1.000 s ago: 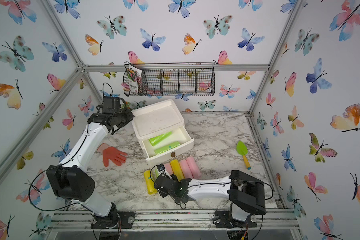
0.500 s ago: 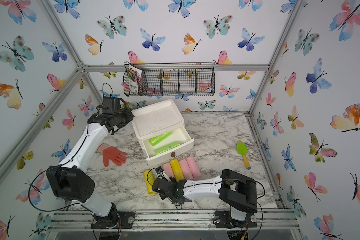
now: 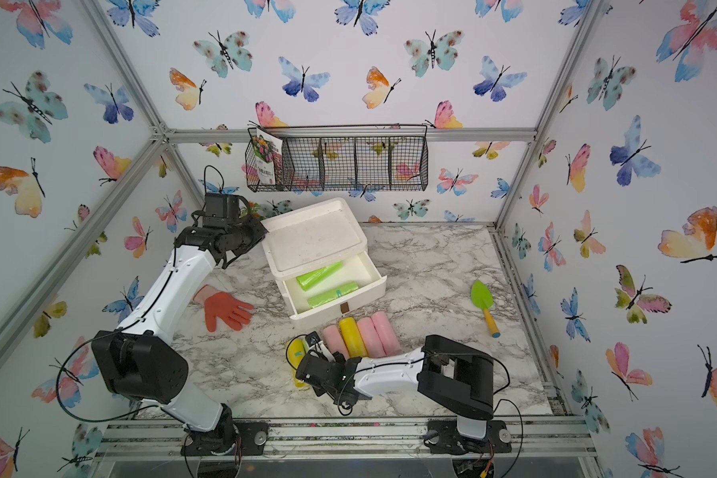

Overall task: Sort the rolls of trash bags by color and place them into the drawer
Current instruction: Pick up the roll of trash bags from the center of the board.

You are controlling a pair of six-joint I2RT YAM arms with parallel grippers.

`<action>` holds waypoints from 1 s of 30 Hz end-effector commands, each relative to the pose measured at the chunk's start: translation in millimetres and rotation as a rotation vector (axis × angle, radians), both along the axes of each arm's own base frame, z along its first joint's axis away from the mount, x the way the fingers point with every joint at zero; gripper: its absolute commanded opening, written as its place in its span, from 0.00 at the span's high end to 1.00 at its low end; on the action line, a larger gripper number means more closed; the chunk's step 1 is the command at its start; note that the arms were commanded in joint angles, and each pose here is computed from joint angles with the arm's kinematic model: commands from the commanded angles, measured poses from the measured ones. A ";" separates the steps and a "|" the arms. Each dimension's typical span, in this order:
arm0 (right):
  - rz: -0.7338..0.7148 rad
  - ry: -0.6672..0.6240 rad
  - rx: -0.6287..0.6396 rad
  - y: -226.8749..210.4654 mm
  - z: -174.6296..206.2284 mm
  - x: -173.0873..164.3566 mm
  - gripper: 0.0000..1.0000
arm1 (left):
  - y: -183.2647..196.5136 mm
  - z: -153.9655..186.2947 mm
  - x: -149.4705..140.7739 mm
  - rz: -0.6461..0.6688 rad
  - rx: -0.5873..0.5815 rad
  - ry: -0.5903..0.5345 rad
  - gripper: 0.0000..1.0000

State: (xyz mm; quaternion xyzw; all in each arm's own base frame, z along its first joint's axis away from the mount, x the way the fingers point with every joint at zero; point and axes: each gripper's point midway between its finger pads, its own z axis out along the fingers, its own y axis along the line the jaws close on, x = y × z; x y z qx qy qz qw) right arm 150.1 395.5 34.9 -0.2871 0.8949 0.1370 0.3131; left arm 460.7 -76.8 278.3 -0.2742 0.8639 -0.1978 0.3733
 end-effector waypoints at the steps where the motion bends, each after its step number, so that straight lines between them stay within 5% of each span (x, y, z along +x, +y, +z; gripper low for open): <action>1: -0.018 0.020 -0.043 -10.5 -12.8 -3.8 0.42 | -23.7 -55.8 -20.8 -0.045 -0.078 0.202 1.00; 10: -0.059 0.031 -0.026 -27.4 0.2 -5.6 0.58 | -23.9 -55.2 -20.6 -0.046 -0.080 0.199 1.00; 30: 0.162 0.217 0.197 -54.3 109.7 -66.1 0.60 | -24.8 -50.5 -18.8 -0.044 -0.089 0.190 1.00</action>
